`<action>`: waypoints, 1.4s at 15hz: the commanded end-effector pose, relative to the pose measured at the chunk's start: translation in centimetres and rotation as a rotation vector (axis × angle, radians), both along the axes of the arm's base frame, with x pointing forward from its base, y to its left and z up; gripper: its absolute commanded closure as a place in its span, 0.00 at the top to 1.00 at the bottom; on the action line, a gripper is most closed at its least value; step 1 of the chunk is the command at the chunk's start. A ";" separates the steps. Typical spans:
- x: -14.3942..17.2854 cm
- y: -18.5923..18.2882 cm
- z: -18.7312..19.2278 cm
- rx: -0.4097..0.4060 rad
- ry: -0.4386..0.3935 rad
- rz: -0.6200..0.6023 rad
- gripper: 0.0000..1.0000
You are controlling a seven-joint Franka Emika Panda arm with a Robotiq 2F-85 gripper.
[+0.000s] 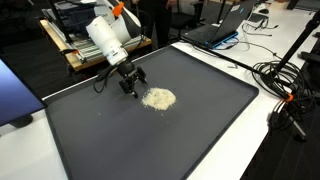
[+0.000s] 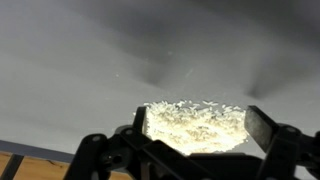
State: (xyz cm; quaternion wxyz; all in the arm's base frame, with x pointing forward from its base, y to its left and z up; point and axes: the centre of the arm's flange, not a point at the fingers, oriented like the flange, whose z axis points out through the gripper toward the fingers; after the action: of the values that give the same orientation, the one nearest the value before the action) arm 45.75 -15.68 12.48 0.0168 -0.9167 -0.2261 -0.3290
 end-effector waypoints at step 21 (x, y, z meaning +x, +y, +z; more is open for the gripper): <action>-0.8 -0.6 2.3 -0.056 -0.204 0.197 1.00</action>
State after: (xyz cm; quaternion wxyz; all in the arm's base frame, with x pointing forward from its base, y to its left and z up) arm 45.58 -16.36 14.09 -0.0067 -0.8605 -0.3111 -0.4033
